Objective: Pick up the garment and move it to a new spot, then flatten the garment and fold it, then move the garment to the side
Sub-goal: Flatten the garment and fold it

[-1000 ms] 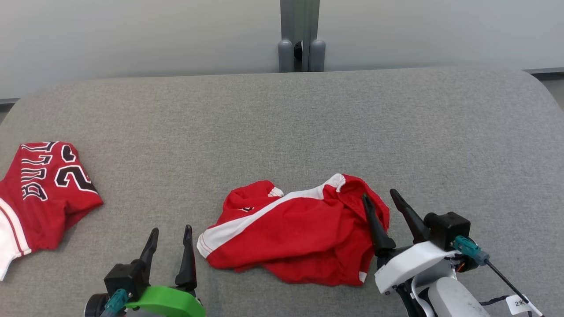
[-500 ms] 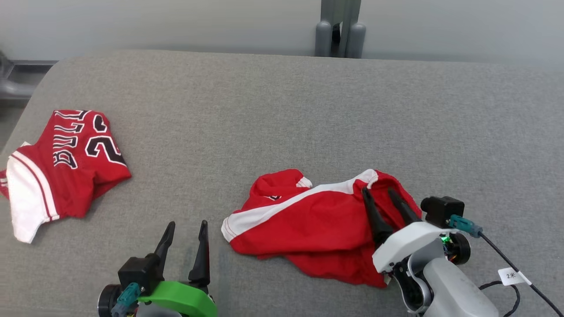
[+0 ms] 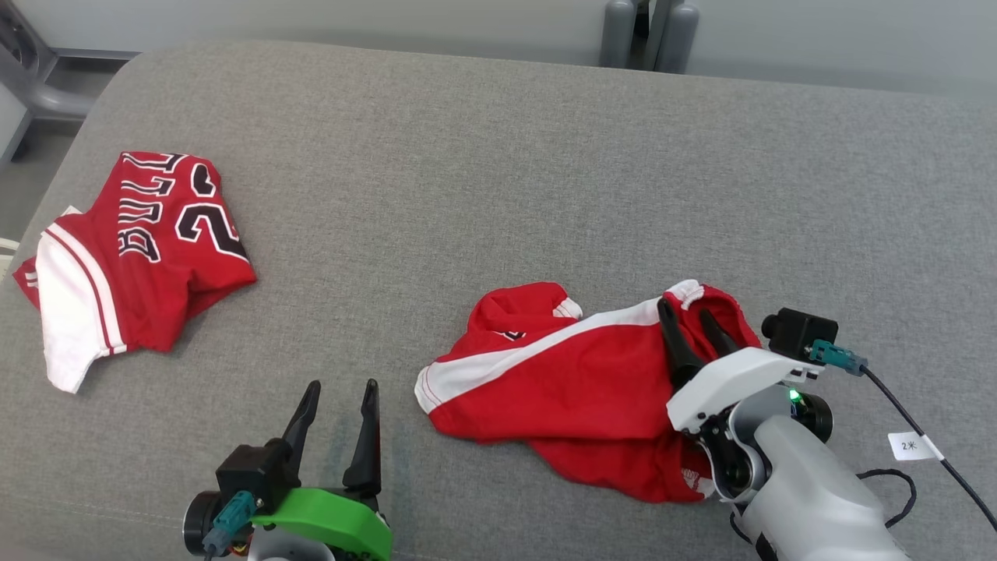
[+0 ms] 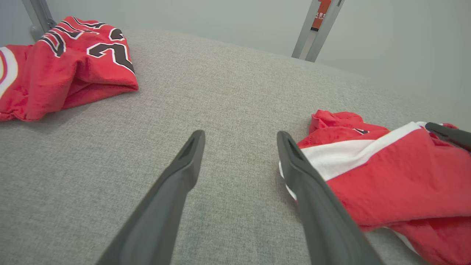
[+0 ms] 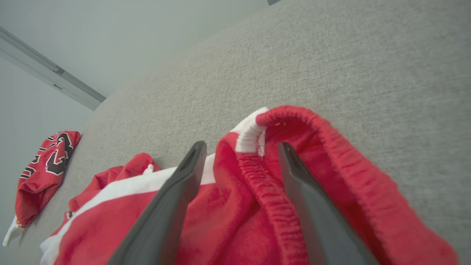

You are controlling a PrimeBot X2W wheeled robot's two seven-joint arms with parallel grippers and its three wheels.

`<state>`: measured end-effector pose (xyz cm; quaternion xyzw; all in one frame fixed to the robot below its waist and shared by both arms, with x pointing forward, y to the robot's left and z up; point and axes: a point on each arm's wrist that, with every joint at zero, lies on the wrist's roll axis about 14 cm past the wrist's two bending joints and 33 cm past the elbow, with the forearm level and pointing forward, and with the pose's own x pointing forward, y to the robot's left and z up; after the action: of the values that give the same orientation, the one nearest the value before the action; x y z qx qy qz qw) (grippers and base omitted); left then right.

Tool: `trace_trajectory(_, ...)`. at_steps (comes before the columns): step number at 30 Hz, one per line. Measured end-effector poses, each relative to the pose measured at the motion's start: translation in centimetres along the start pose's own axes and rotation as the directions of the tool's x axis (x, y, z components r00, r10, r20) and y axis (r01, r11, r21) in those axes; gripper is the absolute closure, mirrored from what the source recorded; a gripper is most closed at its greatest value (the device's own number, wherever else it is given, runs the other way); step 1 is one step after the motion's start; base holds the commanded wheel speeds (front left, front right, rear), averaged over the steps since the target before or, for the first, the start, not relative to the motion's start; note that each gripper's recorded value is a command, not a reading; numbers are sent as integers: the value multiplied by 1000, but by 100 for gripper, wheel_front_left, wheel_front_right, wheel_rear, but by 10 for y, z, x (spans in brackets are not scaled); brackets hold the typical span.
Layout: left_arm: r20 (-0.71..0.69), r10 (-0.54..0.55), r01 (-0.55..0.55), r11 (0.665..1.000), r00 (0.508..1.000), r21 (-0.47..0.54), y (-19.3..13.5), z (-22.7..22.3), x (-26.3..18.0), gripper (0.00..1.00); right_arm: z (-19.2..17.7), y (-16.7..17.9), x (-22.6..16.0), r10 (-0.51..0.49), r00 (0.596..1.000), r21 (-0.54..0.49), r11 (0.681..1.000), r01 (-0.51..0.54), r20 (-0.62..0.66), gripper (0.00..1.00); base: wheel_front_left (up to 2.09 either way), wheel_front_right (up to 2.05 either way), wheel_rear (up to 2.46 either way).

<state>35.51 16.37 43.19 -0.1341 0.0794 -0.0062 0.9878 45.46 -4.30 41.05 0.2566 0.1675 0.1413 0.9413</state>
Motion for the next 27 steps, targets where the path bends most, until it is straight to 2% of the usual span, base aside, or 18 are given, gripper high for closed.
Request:
trace_trajectory(6, -6, -7, 7, 1000, 1000, -8, -3, -2, 0, 0, 0, 1, 10, -19, 1000, 78, 997, 21, -24, 0, 0, 0, 0)
trace_trajectory(12, -12, -18, 18, 1000, 1000, -21, -7, -4, 1, 0, 5, 1, 22, -47, 998, 209, 976, 56, -46, 0, 0, 0, 0)
trace_trajectory(18, -24, -15, 15, 999, 1000, -29, -7, -8, 0, 0, 6, -2, 31, -70, 993, 282, 955, 94, -91, 0, 0, 0, 0)
trace_trajectory(27, -39, -5, 4, 999, 999, -37, -4, -12, 1, 0, 1, -10, 40, -106, 982, 295, 944, 149, -158, 0, 0, 0, 0)
